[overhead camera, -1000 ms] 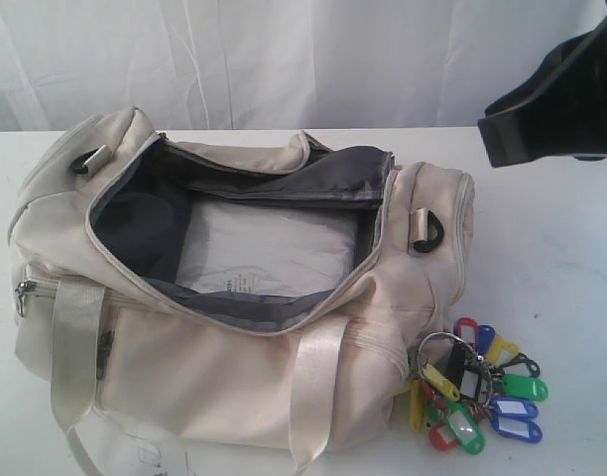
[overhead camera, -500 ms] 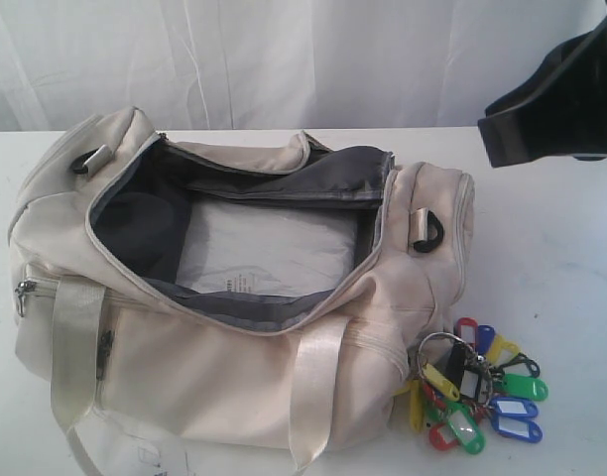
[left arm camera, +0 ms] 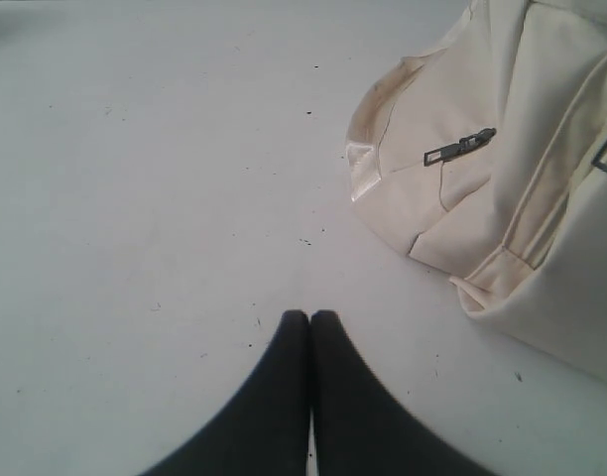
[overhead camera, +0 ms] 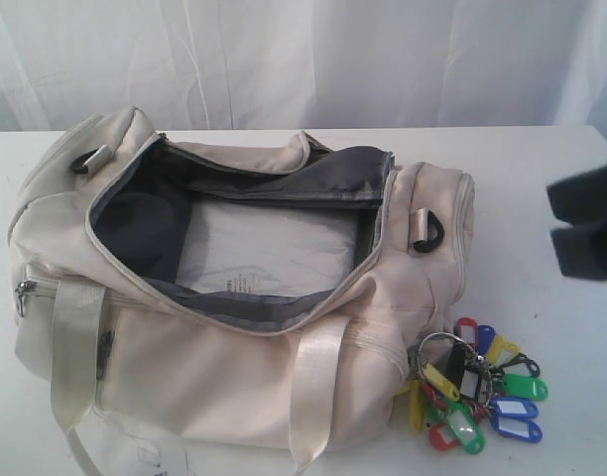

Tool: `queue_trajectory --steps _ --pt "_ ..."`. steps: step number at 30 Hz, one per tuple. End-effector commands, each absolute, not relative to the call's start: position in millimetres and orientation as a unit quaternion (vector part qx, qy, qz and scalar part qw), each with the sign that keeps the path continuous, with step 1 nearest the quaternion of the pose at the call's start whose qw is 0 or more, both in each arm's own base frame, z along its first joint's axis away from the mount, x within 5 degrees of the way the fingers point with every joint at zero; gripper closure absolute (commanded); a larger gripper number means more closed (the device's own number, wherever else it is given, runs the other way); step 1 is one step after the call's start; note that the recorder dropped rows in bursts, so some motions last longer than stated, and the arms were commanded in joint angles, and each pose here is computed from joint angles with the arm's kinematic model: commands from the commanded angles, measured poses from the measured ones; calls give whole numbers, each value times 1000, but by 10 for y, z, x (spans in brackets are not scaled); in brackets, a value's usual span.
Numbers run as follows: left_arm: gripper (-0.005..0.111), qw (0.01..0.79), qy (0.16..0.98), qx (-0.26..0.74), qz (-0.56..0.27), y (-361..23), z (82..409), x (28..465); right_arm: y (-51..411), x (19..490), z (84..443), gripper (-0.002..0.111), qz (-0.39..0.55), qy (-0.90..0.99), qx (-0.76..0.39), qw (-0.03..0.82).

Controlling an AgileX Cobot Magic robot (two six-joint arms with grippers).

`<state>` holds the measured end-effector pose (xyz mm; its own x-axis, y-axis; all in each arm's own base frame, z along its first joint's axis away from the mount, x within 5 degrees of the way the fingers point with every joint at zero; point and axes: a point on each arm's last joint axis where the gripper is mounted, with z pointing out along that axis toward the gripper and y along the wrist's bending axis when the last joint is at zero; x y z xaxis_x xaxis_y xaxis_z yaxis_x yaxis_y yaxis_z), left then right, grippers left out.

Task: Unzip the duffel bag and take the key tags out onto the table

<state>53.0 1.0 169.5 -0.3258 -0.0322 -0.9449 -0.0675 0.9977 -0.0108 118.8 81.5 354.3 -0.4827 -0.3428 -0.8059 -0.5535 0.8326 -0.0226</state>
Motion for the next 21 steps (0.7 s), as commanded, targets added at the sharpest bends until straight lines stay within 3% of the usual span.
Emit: queue_trajectory --steps 1,3,5,11,16,21 --pt "107 581 813 -35 11 6 1690 528 482 1013 2963 108 81 878 -205 424" --pt "107 581 813 -35 11 6 1690 528 360 870 2620 108 67 892 -189 406" --pt "107 580 814 -34 12 7 1688 527 360 874 2546 108 93 831 -177 520" --pt "107 580 814 -34 12 7 1688 527 301 757 2248 108 115 741 -152 644" --pt "107 580 814 -34 12 7 1688 527 216 649 2030 108 101 721 -126 674" --pt "107 580 814 -34 12 7 1688 527 98 541 1888 108 54 764 -84 638"
